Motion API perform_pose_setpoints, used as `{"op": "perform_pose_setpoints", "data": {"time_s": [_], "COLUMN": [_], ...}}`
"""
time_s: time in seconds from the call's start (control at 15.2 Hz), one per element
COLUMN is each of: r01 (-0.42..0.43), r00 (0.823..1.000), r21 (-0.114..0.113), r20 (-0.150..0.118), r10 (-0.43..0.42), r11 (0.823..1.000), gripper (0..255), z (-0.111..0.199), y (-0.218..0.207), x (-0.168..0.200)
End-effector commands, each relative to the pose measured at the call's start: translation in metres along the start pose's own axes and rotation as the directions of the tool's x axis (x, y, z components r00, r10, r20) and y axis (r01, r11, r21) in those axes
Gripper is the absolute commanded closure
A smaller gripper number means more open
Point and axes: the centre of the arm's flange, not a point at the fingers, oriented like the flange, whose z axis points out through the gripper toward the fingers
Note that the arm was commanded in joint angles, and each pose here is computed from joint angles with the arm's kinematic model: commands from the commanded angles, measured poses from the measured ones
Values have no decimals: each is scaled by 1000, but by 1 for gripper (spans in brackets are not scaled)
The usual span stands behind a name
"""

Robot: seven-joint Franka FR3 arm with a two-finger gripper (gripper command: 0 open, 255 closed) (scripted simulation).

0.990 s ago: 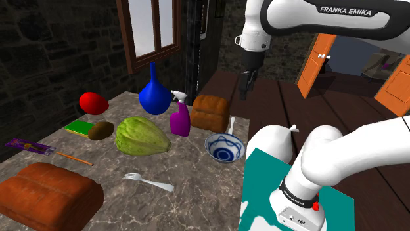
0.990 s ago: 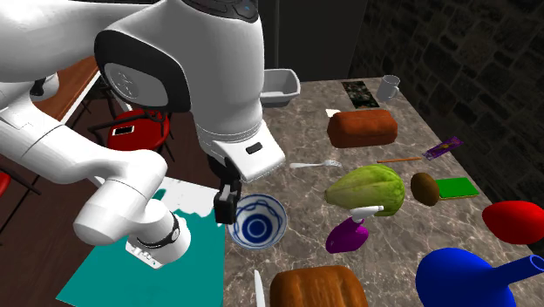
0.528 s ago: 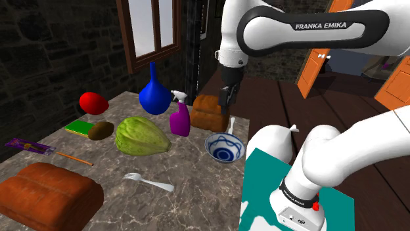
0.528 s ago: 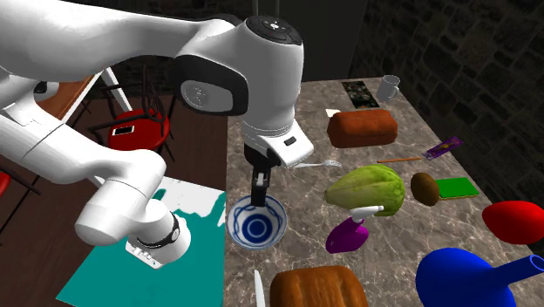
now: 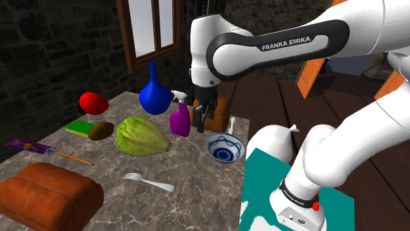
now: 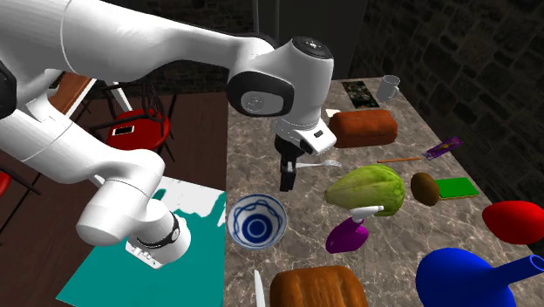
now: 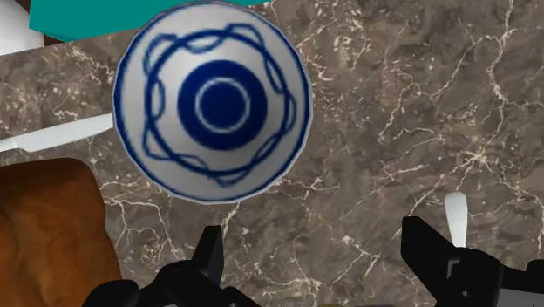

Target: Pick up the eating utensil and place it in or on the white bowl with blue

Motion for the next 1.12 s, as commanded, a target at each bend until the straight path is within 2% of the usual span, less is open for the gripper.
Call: {"op": "perform_pose_setpoints", "data": {"time_s": [0.0, 1.06], "r01": [10, 87], "r00": [1000, 996], "r21": [1, 4], "r20": [2, 28], "r10": [-10, -87], "r11": [1000, 996], "gripper": [0, 0], "z": [16, 117], "y": [-18, -174], "x": [13, 118]}}
